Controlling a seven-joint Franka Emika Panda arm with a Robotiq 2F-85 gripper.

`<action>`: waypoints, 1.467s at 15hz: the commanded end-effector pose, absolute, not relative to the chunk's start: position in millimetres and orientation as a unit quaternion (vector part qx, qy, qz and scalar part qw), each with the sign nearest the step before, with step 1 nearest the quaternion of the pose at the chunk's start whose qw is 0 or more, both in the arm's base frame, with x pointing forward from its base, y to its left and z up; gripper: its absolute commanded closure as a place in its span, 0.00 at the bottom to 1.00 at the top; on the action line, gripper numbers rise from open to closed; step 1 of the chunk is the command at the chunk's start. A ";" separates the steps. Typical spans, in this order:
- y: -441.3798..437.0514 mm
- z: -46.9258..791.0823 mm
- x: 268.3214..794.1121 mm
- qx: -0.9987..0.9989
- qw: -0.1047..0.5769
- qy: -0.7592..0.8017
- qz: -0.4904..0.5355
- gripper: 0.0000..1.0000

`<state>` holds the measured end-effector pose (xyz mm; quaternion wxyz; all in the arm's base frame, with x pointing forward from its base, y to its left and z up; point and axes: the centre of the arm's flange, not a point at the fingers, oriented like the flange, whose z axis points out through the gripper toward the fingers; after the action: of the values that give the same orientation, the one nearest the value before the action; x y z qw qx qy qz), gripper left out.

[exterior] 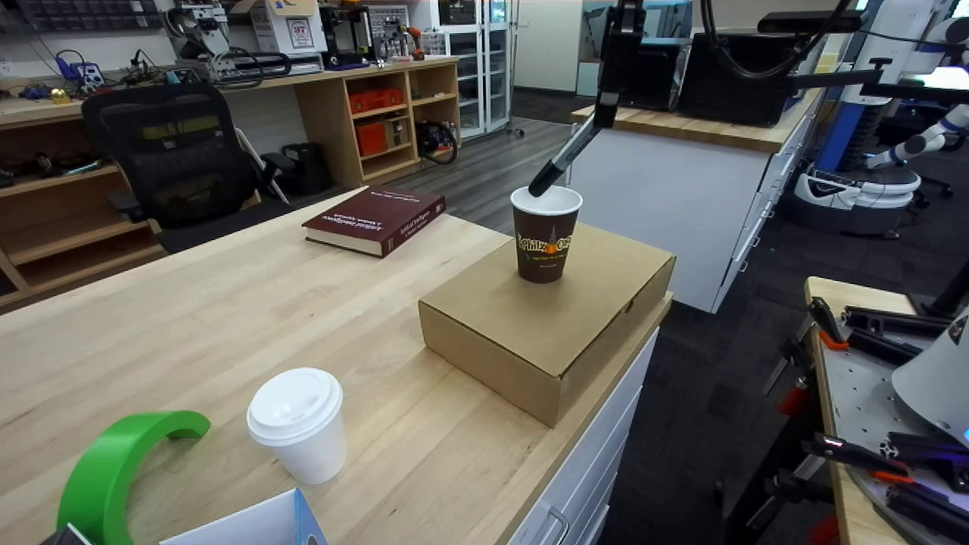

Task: Remove the marker from the mug cup and put it on the box

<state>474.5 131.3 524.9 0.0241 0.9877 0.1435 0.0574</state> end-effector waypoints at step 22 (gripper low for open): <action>71.9 458.7 491.5 0.995 0.044 0.067 0.060 0.93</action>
<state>495.1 72.8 473.1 0.0397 0.9952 0.0725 0.0525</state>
